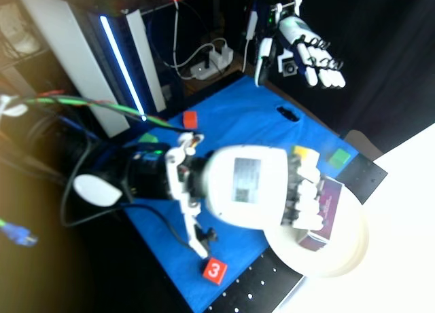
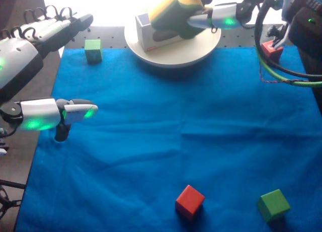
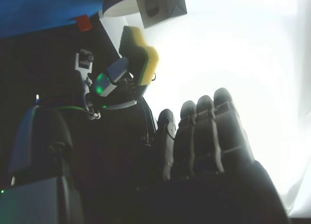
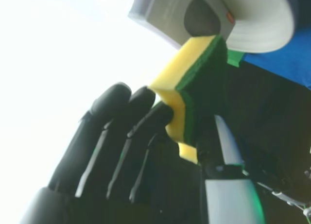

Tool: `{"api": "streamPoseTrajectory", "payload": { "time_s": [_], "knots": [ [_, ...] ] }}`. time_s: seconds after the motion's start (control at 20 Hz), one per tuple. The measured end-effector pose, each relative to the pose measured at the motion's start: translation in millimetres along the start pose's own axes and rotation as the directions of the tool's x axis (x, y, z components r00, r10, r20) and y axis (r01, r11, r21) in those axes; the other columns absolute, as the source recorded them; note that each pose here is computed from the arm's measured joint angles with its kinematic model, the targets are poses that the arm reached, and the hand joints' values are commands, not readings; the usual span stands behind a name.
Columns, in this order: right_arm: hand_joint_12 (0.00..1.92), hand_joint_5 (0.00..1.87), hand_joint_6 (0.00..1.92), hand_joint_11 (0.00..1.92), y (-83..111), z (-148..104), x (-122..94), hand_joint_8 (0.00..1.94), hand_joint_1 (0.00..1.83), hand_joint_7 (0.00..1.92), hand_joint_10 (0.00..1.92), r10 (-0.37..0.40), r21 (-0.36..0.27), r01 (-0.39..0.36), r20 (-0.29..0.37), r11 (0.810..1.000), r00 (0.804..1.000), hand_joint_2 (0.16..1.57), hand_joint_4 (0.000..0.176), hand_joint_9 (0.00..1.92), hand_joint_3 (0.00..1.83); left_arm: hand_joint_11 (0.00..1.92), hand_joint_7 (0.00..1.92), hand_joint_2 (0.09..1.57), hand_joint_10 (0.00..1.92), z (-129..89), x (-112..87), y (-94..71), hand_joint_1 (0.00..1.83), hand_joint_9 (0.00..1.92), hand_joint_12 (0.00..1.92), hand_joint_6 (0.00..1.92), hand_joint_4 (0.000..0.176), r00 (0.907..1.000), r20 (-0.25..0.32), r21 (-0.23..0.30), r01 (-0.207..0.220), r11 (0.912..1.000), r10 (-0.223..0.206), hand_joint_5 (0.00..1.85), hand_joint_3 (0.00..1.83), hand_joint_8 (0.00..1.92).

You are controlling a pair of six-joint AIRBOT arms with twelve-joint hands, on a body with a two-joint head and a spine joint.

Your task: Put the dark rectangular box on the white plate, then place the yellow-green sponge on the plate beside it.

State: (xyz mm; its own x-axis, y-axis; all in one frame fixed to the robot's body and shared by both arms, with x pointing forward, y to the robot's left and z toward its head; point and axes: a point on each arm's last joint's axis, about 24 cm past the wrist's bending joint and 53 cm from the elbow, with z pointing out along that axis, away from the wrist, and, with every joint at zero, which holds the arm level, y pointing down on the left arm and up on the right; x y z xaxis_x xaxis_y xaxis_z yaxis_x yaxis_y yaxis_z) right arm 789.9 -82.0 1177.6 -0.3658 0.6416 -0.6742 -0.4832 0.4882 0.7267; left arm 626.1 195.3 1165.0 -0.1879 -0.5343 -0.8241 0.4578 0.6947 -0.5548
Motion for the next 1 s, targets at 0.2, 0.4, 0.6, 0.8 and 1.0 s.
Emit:
{"api": "streamPoseTrajectory", "payload": {
  "time_s": [0.2,0.4,0.6,0.8,1.0],
  "knots": [
    [1.05,0.15,0.00,0.13,-3.1,-0.6,-1.0,0.00,0.71,0.30,0.05,-0.002,0.011,0.002,-0.001,1.000,1.000,0.87,0.107,0.37,0.00,0.00,0.05,0.94,0.00,0.4,2.7,-2.3,0.77,0.00,0.00,0.01,0.095,1.0000,-0.002,0.007,0.010,0.9999,-0.010,0.09,0.00,0.01],
    [0.80,0.06,0.00,0.00,4.7,0.0,10.0,0.00,0.69,0.17,0.01,0.015,-0.002,-0.015,-0.020,1.000,1.000,0.85,0.123,0.21,0.00,0.00,0.04,0.95,0.00,0.4,0.5,-2.0,0.75,0.00,0.00,0.00,0.086,0.9999,0.007,0.007,0.015,0.9999,-0.015,0.08,0.00,0.00],
    [0.66,0.06,0.00,0.00,24.6,-14.8,5.4,0.00,0.65,0.17,0.01,0.020,-0.052,-0.021,-0.028,0.998,0.999,0.85,0.151,0.19,0.00,0.00,0.04,0.95,0.00,0.4,-0.4,-3.4,0.75,0.00,0.00,0.00,0.079,0.9998,0.010,0.013,0.018,0.9998,-0.018,0.08,0.00,0.00],
    [0.24,0.12,0.00,0.00,34.7,-61.3,-27.6,0.00,0.70,0.18,0.00,0.086,-0.148,-0.076,0.066,0.986,0.994,0.87,0.143,0.12,0.00,0.00,0.04,0.93,0.00,-2.3,-14.0,-11.7,0.75,0.00,0.00,0.00,0.117,0.9988,0.048,0.040,0.010,0.9992,-0.011,0.09,0.00,0.00],
    [0.35,0.17,0.00,0.00,34.2,-110.6,-12.5,0.00,0.71,0.18,0.00,0.157,-0.177,-0.145,0.060,0.974,0.986,0.85,0.139,0.12,0.00,0.00,0.05,0.94,0.00,-8.4,-19.2,-20.9,0.89,0.00,0.00,0.01,0.108,0.9980,0.061,0.062,0.015,0.9980,-0.019,0.11,0.00,0.00]
  ]
}}
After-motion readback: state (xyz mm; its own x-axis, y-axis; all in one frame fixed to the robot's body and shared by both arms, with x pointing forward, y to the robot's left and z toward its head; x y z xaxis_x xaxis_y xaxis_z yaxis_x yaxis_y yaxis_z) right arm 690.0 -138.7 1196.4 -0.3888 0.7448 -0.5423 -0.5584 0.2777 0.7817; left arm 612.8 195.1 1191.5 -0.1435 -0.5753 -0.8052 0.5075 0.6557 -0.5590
